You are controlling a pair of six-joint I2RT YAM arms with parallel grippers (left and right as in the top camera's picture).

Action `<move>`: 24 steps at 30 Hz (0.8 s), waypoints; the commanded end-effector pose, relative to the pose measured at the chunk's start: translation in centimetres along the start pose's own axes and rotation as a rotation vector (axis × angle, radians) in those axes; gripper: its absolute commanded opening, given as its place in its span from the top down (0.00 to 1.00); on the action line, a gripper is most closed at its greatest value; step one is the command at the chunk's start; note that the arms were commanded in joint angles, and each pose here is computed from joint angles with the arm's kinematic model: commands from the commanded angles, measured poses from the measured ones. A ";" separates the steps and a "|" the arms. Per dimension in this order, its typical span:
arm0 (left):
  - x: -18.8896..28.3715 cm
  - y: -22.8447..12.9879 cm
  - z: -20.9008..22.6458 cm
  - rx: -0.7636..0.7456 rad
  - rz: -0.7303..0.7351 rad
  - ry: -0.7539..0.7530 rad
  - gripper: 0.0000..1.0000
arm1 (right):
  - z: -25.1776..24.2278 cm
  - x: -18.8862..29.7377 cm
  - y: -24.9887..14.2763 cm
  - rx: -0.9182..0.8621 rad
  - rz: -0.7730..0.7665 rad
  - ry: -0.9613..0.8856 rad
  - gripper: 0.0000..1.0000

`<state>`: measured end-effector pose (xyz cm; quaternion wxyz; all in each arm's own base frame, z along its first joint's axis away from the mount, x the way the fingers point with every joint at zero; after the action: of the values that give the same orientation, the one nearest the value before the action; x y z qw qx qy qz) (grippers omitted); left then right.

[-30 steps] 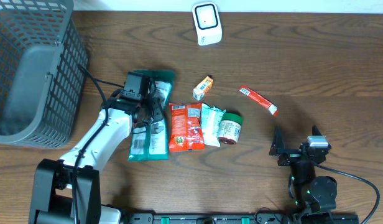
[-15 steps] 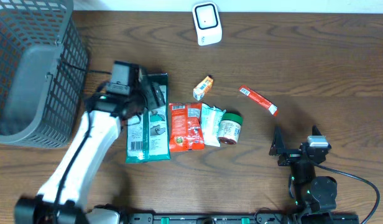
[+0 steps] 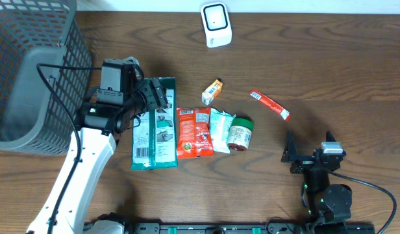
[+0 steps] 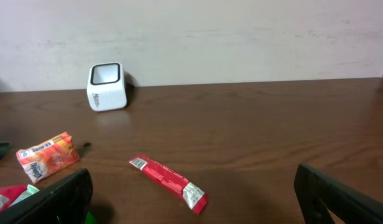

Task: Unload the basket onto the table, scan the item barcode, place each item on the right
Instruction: 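Carry the gloves pack out and lower it left of the red bag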

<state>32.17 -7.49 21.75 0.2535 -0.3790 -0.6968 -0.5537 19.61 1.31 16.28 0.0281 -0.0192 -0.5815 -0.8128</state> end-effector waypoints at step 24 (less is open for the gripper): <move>0.1 0.2 0.1 -0.018 -0.006 0.004 0.14 | 4.9 3.2 12.2 -0.095 0.055 0.070 0.01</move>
<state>32.14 -7.48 21.73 0.2543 -0.3794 -0.6964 -0.5537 17.56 2.15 25.87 0.0731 -0.0072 -0.5467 -0.8341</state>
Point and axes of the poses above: each gripper's point midway between its finger pads, its own x axis back along the fingers, its own z axis along the line the jaws close on, y = z × x, the point moved 5 cm from there along x, back along the fingers, and after that the axes turned 15 degrees about -x, right-handed, at the moved point
